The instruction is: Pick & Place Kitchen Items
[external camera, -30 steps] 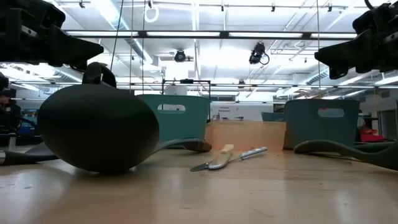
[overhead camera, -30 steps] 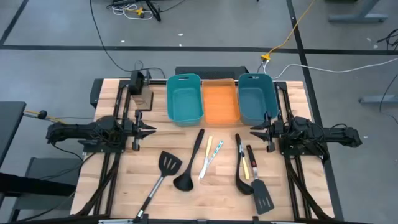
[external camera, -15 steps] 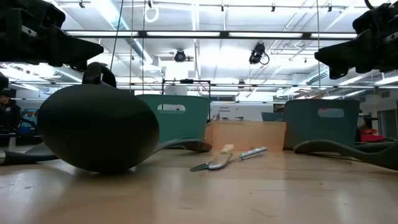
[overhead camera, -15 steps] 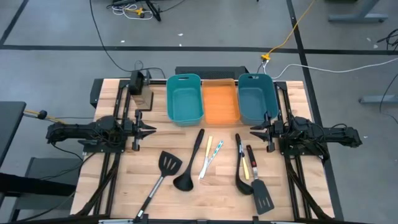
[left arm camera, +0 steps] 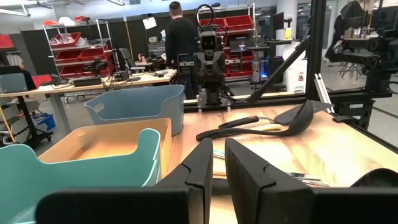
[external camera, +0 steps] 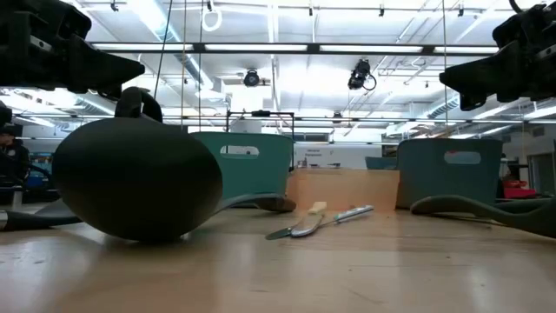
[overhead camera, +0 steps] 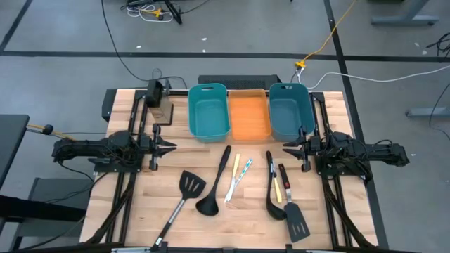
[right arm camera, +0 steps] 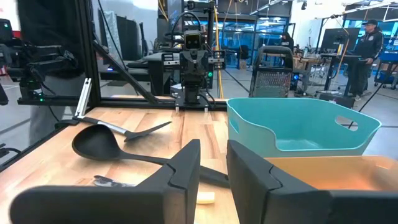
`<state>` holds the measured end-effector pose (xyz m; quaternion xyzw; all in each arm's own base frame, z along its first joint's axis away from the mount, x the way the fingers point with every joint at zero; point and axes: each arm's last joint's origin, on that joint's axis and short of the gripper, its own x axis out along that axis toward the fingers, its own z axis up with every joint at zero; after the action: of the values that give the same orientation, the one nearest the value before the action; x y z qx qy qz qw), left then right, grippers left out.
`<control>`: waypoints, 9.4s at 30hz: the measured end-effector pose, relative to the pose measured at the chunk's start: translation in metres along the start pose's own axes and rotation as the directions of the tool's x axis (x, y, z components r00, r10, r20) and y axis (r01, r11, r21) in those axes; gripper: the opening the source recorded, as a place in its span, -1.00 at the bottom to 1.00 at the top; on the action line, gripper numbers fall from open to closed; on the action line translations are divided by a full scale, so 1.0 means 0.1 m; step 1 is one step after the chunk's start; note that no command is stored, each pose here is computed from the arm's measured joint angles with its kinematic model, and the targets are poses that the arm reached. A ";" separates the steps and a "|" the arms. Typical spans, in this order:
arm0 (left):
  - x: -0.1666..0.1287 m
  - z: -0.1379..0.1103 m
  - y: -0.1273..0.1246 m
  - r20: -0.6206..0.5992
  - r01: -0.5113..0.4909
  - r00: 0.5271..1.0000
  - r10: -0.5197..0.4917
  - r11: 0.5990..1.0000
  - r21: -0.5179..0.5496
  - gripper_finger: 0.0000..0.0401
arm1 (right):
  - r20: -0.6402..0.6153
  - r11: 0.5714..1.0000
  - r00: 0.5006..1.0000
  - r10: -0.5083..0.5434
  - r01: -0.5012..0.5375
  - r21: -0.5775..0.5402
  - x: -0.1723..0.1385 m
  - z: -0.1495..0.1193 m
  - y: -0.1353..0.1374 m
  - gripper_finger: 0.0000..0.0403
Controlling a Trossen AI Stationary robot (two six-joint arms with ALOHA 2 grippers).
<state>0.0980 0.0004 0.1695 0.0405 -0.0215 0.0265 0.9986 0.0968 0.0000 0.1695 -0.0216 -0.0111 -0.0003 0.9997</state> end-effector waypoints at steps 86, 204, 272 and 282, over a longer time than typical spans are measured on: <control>0.00 0.00 0.00 0.000 0.000 1.000 0.000 1.000 0.000 -0.75 | 0.000 1.000 1.000 -0.001 0.001 -0.001 0.00 0.00 0.00 -0.57; 0.00 0.00 0.00 0.000 0.000 1.000 0.000 1.000 0.000 -0.75 | 0.269 0.985 0.950 -0.161 0.139 0.102 0.10 2.35 -0.15 -0.57; 0.00 0.00 0.00 0.000 0.000 1.000 0.000 1.000 0.000 -0.75 | -0.030 0.990 0.998 -0.047 0.050 0.135 0.16 2.62 -0.13 -0.57; 0.00 0.00 0.00 0.000 0.000 1.000 0.000 1.000 0.000 -0.75 | -0.208 0.990 0.978 -0.026 0.054 0.128 0.15 2.81 -0.13 -0.57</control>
<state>0.0980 0.0004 0.1695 0.0405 -0.0215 0.0265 0.9986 0.1059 -0.0010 0.4507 0.0456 0.0920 -0.0219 0.9945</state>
